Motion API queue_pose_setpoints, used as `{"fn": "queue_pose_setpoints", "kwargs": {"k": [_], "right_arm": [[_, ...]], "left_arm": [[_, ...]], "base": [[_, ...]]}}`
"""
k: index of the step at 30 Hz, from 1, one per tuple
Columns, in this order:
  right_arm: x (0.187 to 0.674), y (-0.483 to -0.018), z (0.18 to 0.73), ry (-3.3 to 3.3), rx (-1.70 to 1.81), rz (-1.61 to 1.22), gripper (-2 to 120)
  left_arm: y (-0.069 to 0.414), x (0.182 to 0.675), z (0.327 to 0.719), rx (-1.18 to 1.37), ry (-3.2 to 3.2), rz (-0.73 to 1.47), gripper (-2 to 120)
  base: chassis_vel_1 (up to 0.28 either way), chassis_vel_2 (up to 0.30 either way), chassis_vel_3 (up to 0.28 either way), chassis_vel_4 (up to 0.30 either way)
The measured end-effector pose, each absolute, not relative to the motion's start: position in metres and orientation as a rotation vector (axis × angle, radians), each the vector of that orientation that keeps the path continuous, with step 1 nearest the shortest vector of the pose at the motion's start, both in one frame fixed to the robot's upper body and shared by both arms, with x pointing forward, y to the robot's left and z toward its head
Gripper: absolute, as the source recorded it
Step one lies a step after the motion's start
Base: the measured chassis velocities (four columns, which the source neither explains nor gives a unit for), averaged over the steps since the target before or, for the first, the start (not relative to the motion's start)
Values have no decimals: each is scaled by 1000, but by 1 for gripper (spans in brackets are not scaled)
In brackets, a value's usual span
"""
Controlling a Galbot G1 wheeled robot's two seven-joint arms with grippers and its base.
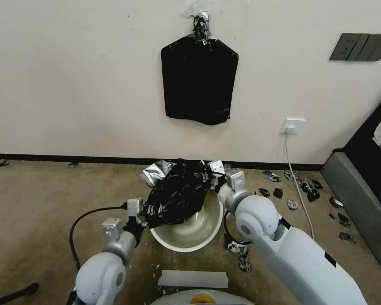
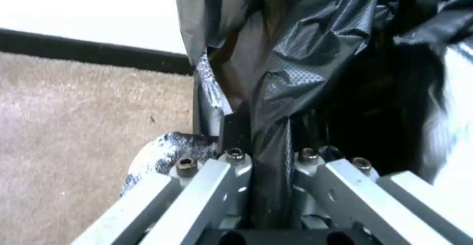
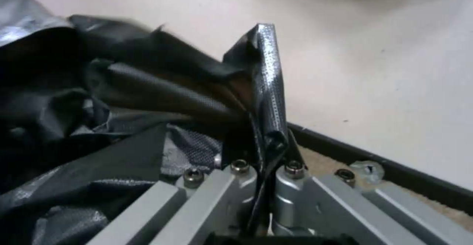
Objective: Place a trash bag onto the trash bin.
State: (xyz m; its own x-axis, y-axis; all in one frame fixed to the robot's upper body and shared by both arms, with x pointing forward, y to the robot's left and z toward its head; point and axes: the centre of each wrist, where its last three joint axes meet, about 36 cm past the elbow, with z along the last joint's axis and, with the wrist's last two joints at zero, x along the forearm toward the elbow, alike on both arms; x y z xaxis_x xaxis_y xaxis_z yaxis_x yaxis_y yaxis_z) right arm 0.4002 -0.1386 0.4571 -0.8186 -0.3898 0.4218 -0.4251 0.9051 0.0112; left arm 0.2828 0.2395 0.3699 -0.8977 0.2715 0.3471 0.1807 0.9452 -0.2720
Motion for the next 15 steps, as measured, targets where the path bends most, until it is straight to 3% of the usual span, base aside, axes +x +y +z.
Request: {"fn": "queue_pose_setpoints", "kwargs": {"k": [15], "right_arm": [[401, -179, 455, -2581, 569, 261, 0]], "left_arm": [[244, 276, 352, -462, -2847, 485, 5]], "base": [[0, 0, 0, 0]]}}
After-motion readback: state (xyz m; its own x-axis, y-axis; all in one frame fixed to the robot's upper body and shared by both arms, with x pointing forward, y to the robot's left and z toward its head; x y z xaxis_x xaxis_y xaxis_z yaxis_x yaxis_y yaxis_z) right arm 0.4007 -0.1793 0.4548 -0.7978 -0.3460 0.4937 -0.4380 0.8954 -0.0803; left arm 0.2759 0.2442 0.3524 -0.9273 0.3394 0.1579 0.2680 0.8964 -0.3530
